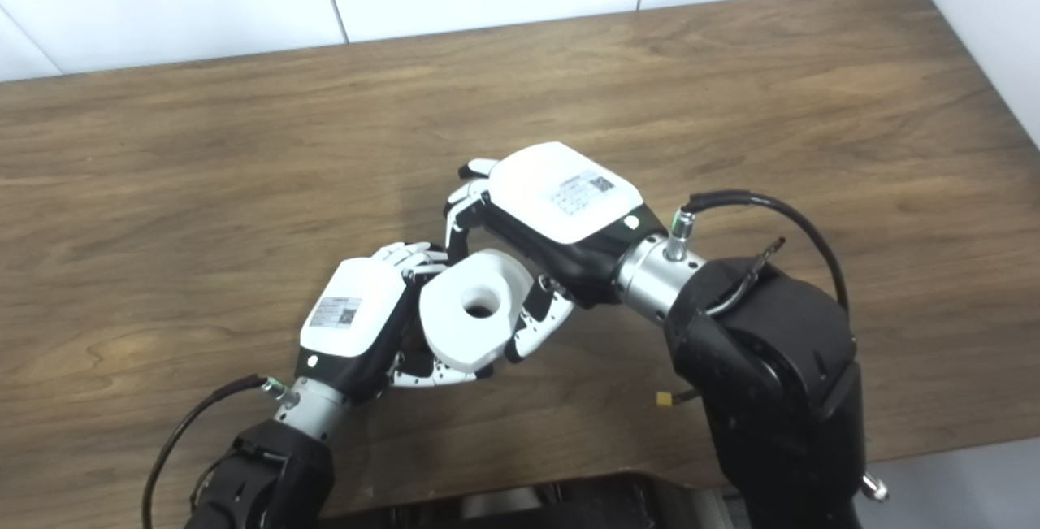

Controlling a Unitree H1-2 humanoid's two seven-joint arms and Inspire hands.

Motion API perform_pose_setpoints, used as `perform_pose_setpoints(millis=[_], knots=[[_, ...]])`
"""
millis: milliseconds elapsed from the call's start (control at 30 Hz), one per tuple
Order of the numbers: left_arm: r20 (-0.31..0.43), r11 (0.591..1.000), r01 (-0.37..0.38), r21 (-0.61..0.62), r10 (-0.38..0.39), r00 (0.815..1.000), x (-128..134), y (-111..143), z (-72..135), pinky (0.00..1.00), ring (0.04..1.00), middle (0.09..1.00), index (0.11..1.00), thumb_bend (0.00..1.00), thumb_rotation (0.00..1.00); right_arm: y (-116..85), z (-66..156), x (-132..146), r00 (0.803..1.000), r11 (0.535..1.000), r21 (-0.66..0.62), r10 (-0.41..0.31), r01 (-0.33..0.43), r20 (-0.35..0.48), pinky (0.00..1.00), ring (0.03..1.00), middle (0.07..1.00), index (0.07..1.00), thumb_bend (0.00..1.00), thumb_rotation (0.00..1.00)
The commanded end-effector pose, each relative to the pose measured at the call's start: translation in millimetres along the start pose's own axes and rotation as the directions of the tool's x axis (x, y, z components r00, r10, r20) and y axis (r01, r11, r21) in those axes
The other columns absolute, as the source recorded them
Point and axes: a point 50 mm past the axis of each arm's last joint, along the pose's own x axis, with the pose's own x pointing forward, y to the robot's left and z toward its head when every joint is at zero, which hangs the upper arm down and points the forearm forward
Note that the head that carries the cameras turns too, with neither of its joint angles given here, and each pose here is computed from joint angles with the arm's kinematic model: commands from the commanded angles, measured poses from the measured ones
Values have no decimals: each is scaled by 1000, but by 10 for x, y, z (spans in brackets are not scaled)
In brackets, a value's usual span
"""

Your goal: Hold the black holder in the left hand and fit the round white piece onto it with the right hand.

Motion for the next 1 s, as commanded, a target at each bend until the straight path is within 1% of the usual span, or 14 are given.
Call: perform_pose_setpoints(millis=[0, 233, 467, 800, 967], knots=[[-10, 1000, 22, 19, -21, 1000, -13, -9, -6, 859, 837, 759, 487, 520, 51, -40, 27, -6, 1000, 1000, -18, -4, 4, 19, 834, 918, 803, 487, 513, 148], [-10, 1000, 19, 14, -19, 1000, -14, -2, -4, 854, 835, 758, 487, 520, 51, -14, 16, 8, 1000, 999, -43, 17, -17, 15, 837, 918, 805, 488, 514, 149], [-10, 1000, 20, 18, -20, 1000, -19, 8, 5, 855, 836, 758, 487, 520, 51, 12, 21, 1, 1000, 999, -39, 19, -19, 15, 829, 915, 801, 488, 514, 149], [-8, 1000, 20, 18, -20, 1000, -18, 9, 8, 853, 834, 756, 487, 520, 51, 15, 24, 22, 1000, 999, -40, 8, -8, 13, 834, 917, 805, 488, 514, 149], [-10, 1000, 21, 12, -21, 1000, -25, 4, 16, 860, 838, 760, 487, 520, 51, 28, 43, 23, 1000, 999, -37, -10, 11, 20, 828, 916, 803, 487, 515, 147]])
